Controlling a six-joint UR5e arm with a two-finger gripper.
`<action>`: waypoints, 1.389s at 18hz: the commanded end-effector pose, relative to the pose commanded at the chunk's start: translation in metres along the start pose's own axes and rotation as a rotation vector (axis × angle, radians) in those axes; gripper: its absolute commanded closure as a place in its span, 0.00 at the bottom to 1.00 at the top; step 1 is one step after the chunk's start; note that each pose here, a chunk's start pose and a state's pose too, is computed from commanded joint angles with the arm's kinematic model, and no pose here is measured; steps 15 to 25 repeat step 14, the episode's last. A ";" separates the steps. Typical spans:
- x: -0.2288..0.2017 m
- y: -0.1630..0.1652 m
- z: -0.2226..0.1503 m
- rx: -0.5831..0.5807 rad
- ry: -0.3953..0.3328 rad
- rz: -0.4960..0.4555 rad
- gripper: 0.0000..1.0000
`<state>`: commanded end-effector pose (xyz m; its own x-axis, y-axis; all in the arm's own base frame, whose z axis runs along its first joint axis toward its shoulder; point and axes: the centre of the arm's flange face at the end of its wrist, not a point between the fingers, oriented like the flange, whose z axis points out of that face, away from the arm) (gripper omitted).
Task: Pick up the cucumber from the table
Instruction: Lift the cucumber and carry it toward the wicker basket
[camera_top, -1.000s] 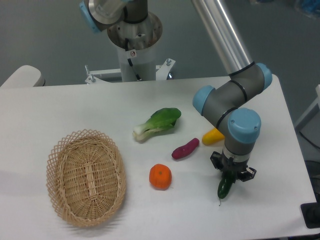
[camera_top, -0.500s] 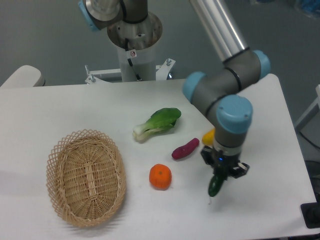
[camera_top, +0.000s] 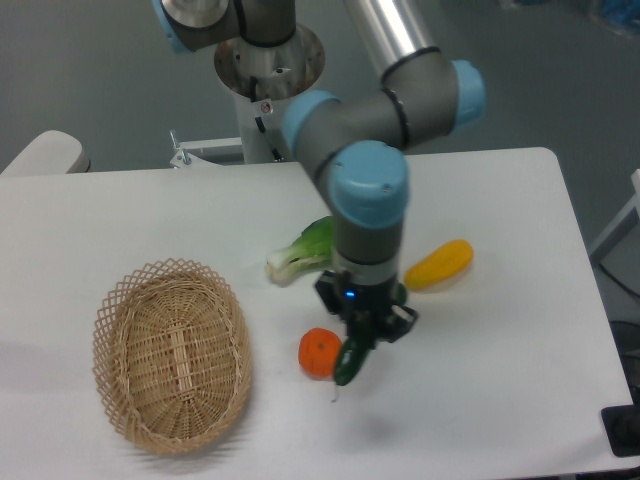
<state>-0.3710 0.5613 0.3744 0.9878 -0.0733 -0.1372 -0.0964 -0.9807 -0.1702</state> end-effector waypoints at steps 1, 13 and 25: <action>0.001 -0.001 -0.002 0.002 0.000 0.000 0.86; 0.001 0.001 -0.009 0.011 -0.005 -0.006 0.86; 0.000 0.001 -0.010 0.013 -0.005 -0.007 0.86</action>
